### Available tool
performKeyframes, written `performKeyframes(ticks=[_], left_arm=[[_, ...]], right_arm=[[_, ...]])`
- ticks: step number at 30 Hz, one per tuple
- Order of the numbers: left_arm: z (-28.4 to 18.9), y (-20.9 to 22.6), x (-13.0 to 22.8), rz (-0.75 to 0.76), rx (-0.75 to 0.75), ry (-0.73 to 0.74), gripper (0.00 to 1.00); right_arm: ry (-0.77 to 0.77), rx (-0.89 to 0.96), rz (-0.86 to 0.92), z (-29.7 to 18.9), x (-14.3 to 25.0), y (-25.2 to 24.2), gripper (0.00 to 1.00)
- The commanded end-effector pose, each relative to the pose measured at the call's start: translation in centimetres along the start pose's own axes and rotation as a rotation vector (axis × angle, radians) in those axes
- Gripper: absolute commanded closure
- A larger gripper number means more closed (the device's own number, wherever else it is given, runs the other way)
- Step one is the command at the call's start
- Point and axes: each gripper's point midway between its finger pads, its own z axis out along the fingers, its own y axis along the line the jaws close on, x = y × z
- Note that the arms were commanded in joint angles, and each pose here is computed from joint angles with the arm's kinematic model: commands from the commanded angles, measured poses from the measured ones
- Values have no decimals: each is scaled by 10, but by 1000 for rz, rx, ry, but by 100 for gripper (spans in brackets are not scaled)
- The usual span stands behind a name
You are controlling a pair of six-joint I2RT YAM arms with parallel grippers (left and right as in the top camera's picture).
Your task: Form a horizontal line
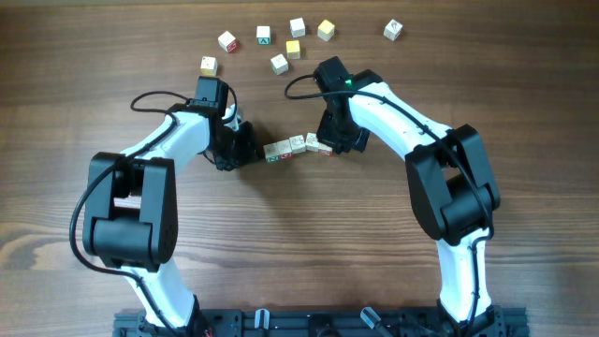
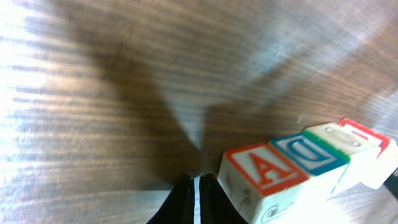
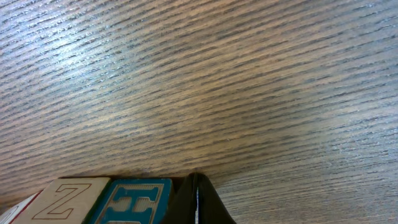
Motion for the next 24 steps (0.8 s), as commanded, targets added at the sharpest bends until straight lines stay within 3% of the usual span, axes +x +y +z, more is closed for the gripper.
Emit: performKeyframes(ticks=[1,24], left_arm=[[6,2,1,23,4,5,93],[6,-6,-12,47,33,-48,93]], right_arm=[[20,-12,-45,8,3,2,96],[2,-30,-88,8,-2,7,96]])
